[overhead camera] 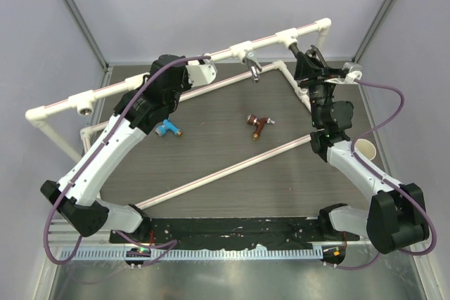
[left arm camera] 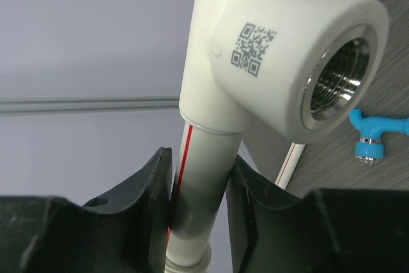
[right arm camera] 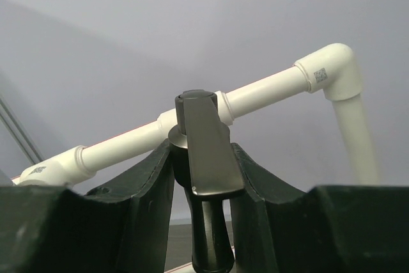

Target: Install the water faucets

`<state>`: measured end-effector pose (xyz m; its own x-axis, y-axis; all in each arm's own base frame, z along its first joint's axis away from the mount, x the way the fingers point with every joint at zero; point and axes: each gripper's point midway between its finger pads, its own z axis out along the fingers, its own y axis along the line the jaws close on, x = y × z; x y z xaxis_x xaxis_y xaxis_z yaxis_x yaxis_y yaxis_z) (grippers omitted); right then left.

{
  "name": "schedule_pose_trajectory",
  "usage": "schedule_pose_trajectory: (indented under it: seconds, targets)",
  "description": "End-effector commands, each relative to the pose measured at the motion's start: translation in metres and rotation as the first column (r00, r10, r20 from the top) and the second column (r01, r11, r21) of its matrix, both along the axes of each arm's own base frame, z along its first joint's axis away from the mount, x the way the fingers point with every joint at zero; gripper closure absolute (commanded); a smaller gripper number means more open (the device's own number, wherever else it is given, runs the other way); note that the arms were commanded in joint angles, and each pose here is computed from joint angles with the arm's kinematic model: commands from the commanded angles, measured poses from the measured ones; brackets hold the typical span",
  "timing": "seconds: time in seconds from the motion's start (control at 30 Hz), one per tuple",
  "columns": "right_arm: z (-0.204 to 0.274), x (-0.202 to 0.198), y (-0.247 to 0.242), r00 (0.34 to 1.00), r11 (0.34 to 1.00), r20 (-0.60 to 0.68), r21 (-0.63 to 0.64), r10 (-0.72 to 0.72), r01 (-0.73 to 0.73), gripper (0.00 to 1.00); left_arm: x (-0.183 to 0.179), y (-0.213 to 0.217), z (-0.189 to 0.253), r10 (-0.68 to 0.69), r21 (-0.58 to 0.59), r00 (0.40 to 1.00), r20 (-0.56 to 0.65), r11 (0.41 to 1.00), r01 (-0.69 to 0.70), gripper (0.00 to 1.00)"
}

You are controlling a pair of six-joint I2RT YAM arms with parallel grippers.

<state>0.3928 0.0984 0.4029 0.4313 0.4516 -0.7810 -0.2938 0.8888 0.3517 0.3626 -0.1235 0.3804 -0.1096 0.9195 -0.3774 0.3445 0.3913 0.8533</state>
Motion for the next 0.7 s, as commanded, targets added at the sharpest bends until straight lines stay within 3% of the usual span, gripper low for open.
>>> schedule_pose_trajectory:
  seconds: [0.0,0.27,0.67]
  targets:
    - [-0.015,0.004,0.004,0.999,0.994,-0.027,0.103,0.042,-0.039,0.99,-0.002,-0.030,-0.013,-0.075,-0.169,0.997,-0.028,0.983,0.070,1.00]
    - [-0.041,0.010,-0.012,0.994,0.951,-0.102,0.310,0.027,0.006,0.99,-0.002,-0.030,-0.011,-0.081,-0.175,0.997,-0.017,0.982,0.077,1.00]
    - [-0.049,0.017,-0.008,0.976,0.875,-0.187,0.485,0.111,-0.007,0.99,-0.002,-0.030,-0.014,-0.076,-0.169,0.997,-0.022,0.983,0.072,1.00]
